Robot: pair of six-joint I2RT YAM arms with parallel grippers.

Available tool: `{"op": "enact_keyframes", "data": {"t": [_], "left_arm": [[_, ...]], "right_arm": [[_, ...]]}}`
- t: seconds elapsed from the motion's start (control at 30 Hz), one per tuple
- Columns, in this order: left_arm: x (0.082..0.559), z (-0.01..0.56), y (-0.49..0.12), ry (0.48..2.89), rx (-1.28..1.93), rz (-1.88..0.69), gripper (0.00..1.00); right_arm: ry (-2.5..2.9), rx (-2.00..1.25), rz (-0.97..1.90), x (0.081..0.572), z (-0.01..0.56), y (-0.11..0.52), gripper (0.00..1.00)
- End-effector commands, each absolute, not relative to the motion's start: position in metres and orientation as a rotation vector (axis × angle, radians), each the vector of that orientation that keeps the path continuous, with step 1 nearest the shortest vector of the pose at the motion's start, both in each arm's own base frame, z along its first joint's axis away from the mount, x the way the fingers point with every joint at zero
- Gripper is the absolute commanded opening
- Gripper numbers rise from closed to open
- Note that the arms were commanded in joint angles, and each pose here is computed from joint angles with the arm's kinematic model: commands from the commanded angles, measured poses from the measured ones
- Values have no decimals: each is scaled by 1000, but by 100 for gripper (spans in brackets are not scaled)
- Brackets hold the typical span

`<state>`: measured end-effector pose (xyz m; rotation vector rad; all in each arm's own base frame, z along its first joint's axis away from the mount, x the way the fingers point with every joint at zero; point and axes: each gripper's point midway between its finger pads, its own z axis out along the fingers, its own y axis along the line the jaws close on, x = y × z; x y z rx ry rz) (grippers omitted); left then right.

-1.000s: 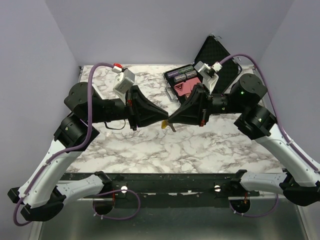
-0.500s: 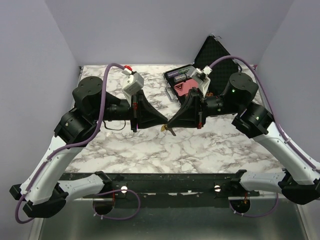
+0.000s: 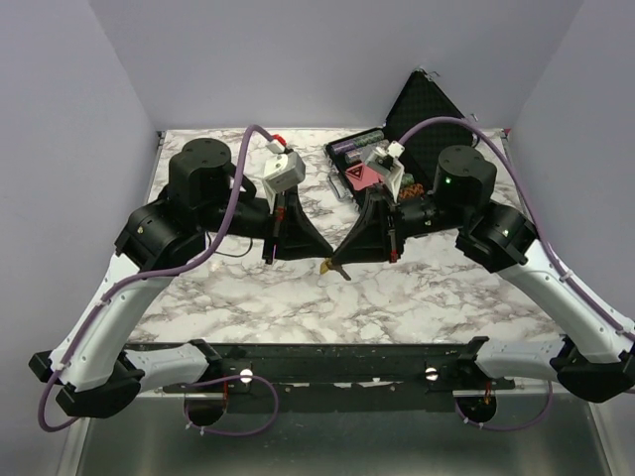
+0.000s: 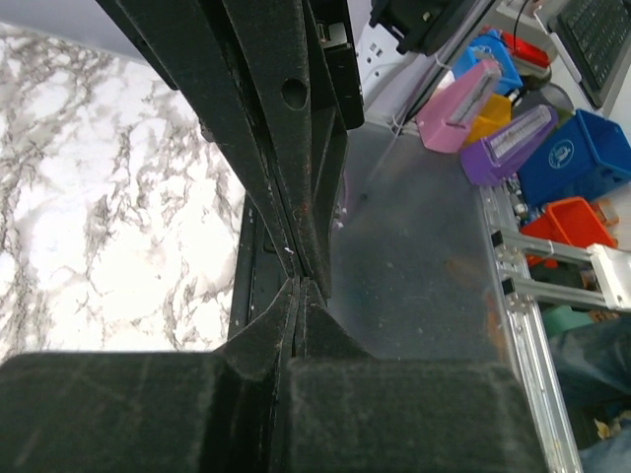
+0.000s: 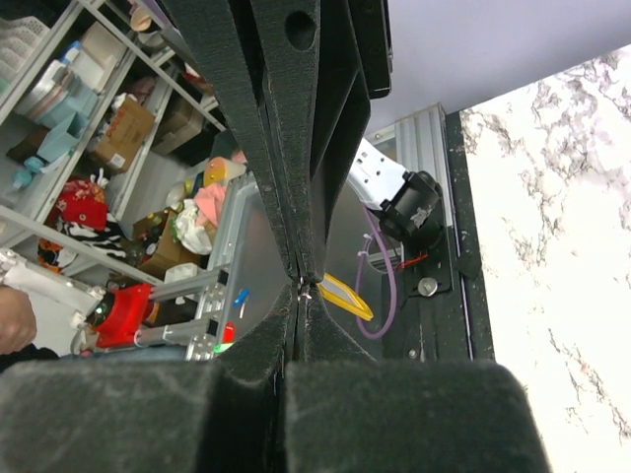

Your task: Remove the keys from the keyring

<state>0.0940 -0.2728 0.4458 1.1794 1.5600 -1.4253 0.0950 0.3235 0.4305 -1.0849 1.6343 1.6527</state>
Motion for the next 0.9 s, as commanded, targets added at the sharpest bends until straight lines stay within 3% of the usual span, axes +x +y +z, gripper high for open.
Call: {"op": "enact_keyframes", "data": {"t": [0.0,0.1,0.17,0.27,0.4,0.6,0.87], "left_arm": [[82,430,-272,1607,1290,-1454,0],[84,423,-275,1637,1273,-1441,4],[88,421,-277,1638,1229,-1438,21],[92,429,-275,1600,1127,-1423,56],[95,439,-266,1541,1003,-1381,74],[92,453,-254,1439,853,-1403,79],[94,468,-243,1306,652,-1476,71]], "right_arm": [[1603,-1129,1657,90,434,328,1],[1615,-1125,1641,92,431,329,1],[1613,-1113,1629,94,430,329,1],[1601,-1090,1629,94,431,328,1],[1580,-1061,1639,93,436,325,1],[1559,-1042,1660,90,440,324,1],[1501,-1027,1700,87,453,324,1]]}}
